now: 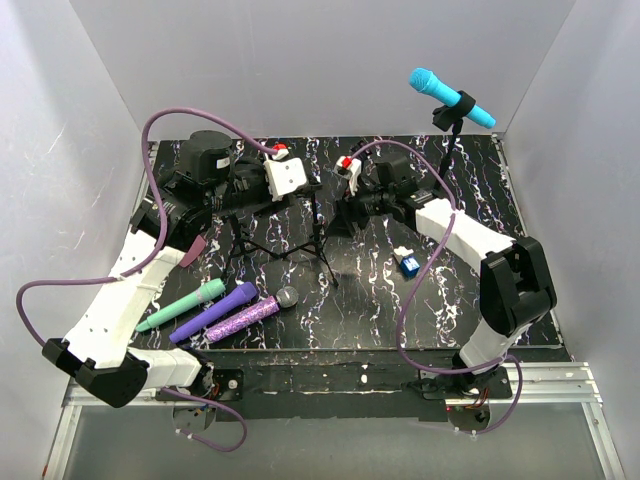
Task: Remove the microphone from the stand
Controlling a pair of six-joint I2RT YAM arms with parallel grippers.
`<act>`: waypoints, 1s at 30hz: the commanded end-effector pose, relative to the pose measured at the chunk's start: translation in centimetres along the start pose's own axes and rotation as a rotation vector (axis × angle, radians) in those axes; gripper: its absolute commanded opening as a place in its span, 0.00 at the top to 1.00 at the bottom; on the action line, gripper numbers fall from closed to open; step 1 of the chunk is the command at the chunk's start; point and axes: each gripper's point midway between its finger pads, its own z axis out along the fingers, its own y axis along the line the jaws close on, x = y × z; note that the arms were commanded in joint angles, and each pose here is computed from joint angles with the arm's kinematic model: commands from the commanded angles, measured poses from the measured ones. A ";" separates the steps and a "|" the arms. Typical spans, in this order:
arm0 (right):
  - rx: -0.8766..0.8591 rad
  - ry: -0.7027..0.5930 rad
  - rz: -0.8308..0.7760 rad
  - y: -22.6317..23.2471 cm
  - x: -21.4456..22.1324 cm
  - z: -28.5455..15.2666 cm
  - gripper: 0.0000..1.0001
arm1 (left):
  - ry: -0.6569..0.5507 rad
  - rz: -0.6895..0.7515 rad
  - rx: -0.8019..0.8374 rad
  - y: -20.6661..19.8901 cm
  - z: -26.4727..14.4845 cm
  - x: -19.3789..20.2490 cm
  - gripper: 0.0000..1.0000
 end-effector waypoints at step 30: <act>0.046 -0.071 -0.063 -1.0 -3.8 -0.7 0.34 | 0.002 -0.050 0.077 -1.6 0.0 0.0 0.62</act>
